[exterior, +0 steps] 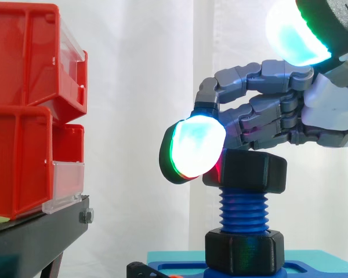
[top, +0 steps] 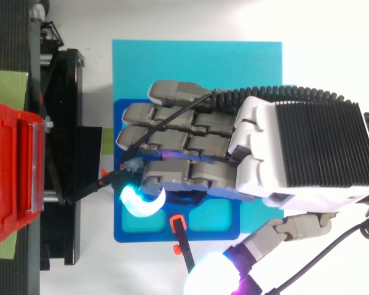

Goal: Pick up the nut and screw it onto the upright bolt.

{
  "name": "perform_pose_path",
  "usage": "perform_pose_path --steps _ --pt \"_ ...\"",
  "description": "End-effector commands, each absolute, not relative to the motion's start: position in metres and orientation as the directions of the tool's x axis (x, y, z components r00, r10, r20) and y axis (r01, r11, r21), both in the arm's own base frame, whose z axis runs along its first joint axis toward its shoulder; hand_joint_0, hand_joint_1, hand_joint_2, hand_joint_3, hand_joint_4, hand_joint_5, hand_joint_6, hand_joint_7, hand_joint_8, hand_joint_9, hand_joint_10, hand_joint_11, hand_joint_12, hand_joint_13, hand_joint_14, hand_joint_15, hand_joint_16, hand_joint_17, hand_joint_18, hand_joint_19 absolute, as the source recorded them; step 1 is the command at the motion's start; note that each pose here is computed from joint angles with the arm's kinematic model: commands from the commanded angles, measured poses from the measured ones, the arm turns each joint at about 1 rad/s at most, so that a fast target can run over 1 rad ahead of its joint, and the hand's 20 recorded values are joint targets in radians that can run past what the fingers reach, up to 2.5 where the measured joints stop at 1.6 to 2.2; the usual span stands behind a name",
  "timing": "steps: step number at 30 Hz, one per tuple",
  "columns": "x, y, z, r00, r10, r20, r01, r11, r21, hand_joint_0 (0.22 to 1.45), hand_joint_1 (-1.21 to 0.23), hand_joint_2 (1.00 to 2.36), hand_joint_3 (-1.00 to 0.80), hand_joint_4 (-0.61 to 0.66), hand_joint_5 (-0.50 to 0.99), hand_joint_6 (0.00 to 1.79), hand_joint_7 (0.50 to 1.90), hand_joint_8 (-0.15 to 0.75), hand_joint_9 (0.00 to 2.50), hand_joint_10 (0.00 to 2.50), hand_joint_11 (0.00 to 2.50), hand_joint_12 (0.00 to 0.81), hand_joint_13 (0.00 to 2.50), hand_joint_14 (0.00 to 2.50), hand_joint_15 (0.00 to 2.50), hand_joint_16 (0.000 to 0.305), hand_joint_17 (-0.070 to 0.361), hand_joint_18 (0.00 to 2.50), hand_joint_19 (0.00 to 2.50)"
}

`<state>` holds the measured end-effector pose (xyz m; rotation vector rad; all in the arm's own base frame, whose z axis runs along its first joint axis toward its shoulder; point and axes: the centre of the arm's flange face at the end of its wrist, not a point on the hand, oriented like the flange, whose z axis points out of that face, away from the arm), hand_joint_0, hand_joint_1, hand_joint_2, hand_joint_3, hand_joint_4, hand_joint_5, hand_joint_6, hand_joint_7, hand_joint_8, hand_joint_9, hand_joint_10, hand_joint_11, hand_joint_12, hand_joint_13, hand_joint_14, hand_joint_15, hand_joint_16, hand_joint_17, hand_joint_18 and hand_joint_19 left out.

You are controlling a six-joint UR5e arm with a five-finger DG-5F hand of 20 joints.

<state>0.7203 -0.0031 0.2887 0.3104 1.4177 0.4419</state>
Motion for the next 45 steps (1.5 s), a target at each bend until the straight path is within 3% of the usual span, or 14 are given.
perform_pose_path --steps 1,8,13,18,45 --pt "0.721 -0.005 0.288 0.092 0.471 -0.877 -0.118 0.880 0.461 0.47 -0.16 1.00 -0.50 0.21 -0.11 0.50 1.18 0.296 0.44 0.00 0.00 0.379 0.35 0.00 0.00 0.053 0.118 0.18 0.00" --pt "0.720 -0.008 0.288 0.090 0.469 -0.878 -0.122 0.881 0.458 0.47 -0.16 1.00 -0.50 0.22 -0.11 0.50 1.17 0.296 0.44 0.00 0.00 0.379 0.36 0.00 0.00 0.048 0.108 0.17 0.00" --pt "0.721 -0.010 0.289 0.090 0.470 -0.878 -0.125 0.880 0.459 0.47 -0.21 1.00 -0.50 0.21 -0.11 0.50 1.10 0.243 0.47 0.00 0.00 0.287 0.39 0.00 0.00 0.031 0.069 0.16 0.00" --pt "0.721 -0.012 0.289 0.092 0.469 -0.879 -0.122 0.881 0.457 0.48 -0.22 1.00 -0.50 0.20 -0.10 0.50 1.10 0.230 0.49 0.00 0.00 0.246 0.41 0.00 0.00 0.025 0.057 0.18 0.00" --pt "0.723 -0.030 0.278 0.090 0.461 -0.883 -0.131 0.884 0.448 0.47 -0.24 1.00 -0.50 0.24 -0.11 0.50 1.08 0.262 0.51 0.00 0.00 0.230 0.41 0.00 0.00 0.023 0.052 0.21 0.00"
